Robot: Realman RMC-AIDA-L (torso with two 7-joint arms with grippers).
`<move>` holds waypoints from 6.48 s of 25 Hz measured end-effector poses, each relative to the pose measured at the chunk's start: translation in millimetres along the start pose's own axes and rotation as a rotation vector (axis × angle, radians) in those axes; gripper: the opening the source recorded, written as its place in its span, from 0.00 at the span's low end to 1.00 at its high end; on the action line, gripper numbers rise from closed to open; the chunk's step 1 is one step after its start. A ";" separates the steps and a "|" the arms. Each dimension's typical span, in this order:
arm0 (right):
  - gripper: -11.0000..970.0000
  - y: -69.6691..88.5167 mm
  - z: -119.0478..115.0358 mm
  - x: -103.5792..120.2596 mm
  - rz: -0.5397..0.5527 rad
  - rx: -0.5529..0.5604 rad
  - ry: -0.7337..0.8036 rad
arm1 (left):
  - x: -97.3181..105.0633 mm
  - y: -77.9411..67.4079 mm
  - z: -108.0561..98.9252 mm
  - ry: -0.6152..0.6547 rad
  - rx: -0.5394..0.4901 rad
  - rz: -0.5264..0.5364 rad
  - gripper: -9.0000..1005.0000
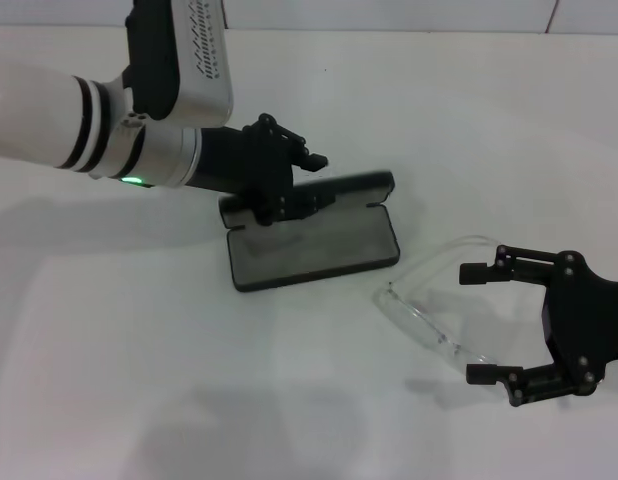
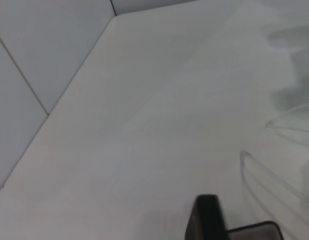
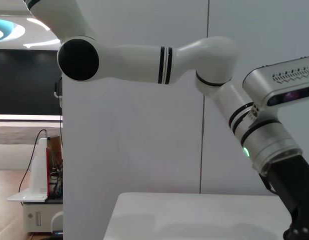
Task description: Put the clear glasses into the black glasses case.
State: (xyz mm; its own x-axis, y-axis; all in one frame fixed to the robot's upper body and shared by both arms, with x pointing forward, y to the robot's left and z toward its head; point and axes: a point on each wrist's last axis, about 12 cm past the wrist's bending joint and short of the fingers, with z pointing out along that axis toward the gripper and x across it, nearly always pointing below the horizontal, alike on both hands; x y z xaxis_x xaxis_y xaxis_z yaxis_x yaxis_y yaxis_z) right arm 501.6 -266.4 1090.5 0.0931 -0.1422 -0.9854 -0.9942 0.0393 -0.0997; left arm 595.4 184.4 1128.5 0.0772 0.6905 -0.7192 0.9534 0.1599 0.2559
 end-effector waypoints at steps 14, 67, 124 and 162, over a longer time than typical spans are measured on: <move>0.89 -23.5 4.0 -40.0 0.139 -0.073 0.111 | 14.2 -20.0 -36.7 -0.472 -0.089 -0.156 0.46; 0.15 -55.0 56.9 -95.0 0.311 0.050 0.789 | 44.2 -48.8 -35.8 -0.605 -0.072 -0.304 0.47; 0.14 -13.3 8.3 -35.4 -0.383 -0.007 -0.019 | -8.2 -31.4 -4.5 -0.618 0.309 -0.413 0.47; 0.14 -33.7 63.4 -28.2 0.083 -0.120 -0.079 | -8.3 -45.5 5.7 -0.762 0.177 -0.191 0.47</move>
State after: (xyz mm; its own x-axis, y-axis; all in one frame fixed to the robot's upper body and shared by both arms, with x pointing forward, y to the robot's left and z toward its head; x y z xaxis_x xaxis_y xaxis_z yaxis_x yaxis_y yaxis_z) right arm 535.9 -201.0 1112.9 0.0096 -0.0653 -0.9978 -0.9974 -0.0718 -0.0049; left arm 553.1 167.4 1119.1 0.0246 -0.0186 -0.9995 0.9974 0.0682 0.0233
